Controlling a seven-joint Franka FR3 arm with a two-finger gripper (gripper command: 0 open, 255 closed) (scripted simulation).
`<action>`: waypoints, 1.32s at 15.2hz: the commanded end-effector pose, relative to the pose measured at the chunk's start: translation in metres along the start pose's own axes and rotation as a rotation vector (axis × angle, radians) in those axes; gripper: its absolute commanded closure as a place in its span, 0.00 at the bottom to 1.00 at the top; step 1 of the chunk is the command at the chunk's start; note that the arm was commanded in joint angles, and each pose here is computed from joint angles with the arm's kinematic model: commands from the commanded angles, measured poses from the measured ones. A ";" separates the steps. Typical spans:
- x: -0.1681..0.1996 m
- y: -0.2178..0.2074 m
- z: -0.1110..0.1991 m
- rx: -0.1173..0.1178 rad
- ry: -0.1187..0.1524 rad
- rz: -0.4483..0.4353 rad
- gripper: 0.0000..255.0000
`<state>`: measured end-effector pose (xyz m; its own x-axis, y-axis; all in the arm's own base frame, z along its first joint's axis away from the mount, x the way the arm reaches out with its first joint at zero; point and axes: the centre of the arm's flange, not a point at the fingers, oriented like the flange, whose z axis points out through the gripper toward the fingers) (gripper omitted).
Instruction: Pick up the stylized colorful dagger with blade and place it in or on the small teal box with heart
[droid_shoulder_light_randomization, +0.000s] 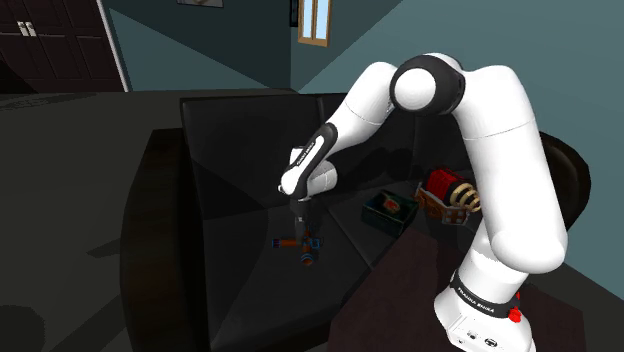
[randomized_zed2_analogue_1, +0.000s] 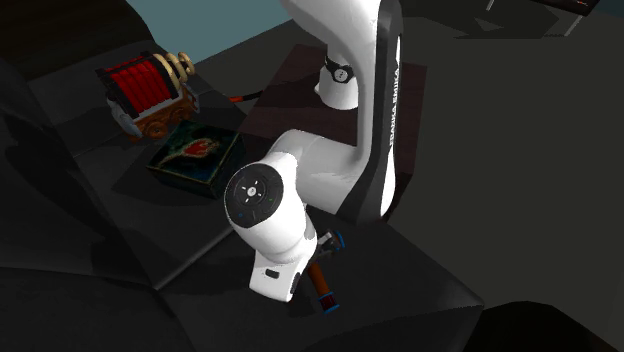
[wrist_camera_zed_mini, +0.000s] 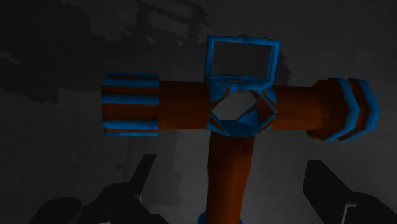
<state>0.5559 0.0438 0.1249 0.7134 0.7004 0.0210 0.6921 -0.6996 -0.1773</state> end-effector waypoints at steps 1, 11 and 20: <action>0.001 0.000 0.011 0.000 0.001 -0.003 0.00; 0.001 0.000 0.030 0.000 0.001 -0.003 0.00; 0.000 0.000 0.031 0.000 0.001 -0.003 1.00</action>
<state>0.5535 0.0491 0.0961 0.7108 0.7029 0.0259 0.6955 -0.6969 -0.1750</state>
